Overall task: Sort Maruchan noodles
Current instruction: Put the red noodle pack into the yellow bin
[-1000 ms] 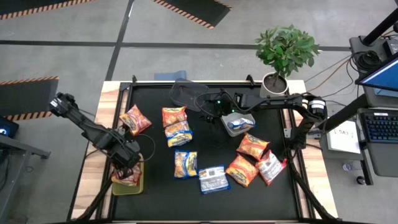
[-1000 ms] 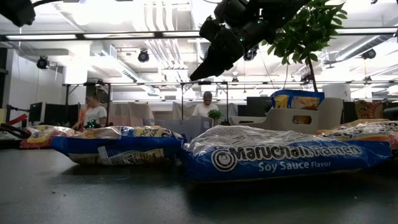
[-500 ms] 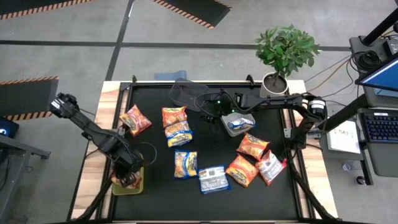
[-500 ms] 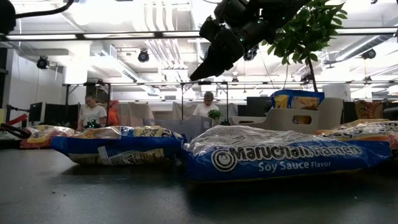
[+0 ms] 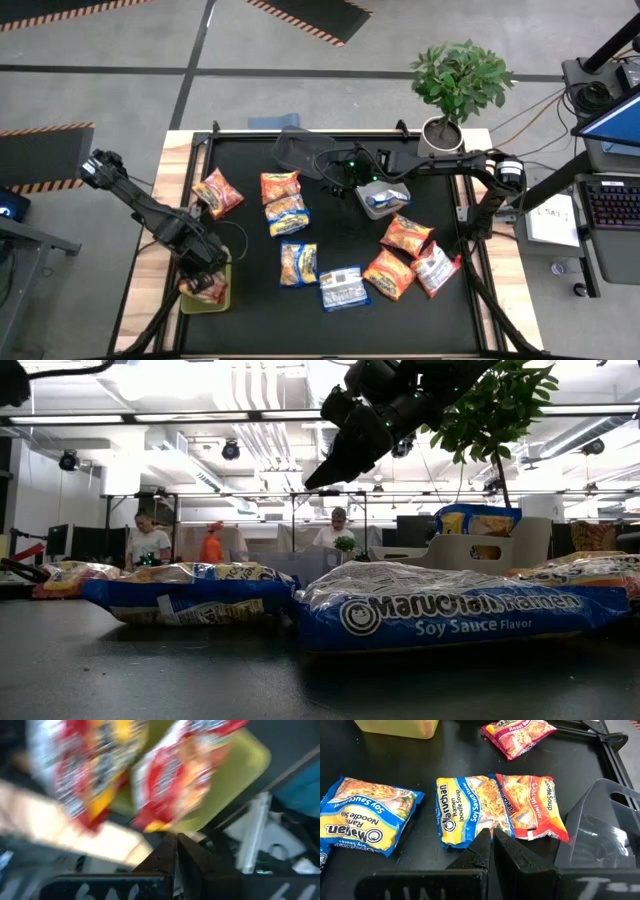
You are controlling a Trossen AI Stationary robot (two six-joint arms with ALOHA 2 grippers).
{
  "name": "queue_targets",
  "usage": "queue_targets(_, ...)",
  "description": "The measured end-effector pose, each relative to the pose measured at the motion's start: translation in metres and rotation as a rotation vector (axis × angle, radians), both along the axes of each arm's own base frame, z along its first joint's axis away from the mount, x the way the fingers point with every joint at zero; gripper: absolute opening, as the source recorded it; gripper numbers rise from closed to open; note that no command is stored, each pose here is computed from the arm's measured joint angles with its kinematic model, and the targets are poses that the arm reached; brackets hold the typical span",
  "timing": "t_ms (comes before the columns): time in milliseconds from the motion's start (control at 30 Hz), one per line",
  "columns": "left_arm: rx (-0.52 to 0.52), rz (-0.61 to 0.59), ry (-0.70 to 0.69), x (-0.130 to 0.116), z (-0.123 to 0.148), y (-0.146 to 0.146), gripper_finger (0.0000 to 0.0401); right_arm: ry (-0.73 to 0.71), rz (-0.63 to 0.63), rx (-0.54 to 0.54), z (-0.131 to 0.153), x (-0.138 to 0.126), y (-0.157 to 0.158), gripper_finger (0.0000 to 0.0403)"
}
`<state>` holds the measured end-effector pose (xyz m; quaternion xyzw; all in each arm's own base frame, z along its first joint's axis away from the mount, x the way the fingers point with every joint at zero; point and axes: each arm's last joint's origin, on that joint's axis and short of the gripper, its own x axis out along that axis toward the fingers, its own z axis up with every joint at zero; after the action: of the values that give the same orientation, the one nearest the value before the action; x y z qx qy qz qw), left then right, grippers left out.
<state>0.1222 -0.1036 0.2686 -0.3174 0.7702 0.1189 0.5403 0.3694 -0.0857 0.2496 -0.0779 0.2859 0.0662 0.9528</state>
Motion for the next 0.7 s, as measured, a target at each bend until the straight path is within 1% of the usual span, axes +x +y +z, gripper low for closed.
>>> queue_targets(133, 0.089, 0.019, 0.122, -0.012, 0.014, 0.009, 0.0, -0.015, 0.0, -0.004, 0.001, 0.001, 0.0, 0.0009)
queue_targets(200, 0.082, 0.041, 0.11, -0.013, 0.016, 0.009, 0.0, -0.019, 0.0, -0.005, 0.002, 0.001, 0.0, 0.0009)
queue_targets(267, 0.094, 0.078, 0.092, -0.012, 0.013, 0.009, 0.0, -0.022, 0.0, -0.006, 0.002, 0.001, 0.0, 0.0009)
queue_targets(333, 0.127, 0.126, 0.124, -0.012, 0.007, 0.009, 0.0, -0.023, 0.0, -0.006, 0.002, 0.001, 0.0, 0.0009)
queue_targets(433, 0.147, 0.149, 0.169, -0.011, -0.004, 0.009, 0.0, -0.024, 0.0, -0.006, 0.002, 0.001, 0.0, 0.0009)
queue_targets(500, 0.113, 0.151, 0.194, -0.009, -0.014, 0.006, 0.0, -0.026, 0.0, -0.006, 0.002, 0.001, 0.0, 0.0009)
queue_targets(600, 0.022, 0.148, 0.221, -0.004, -0.027, -0.001, 0.0, -0.036, -0.004, -0.003, 0.001, 0.003, -0.001, 0.0009)
queue_targets(700, -0.086, 0.118, 0.172, 0.007, -0.035, -0.011, 0.0, -0.035, -0.003, -0.004, 0.0, 0.004, -0.001, 0.0009)
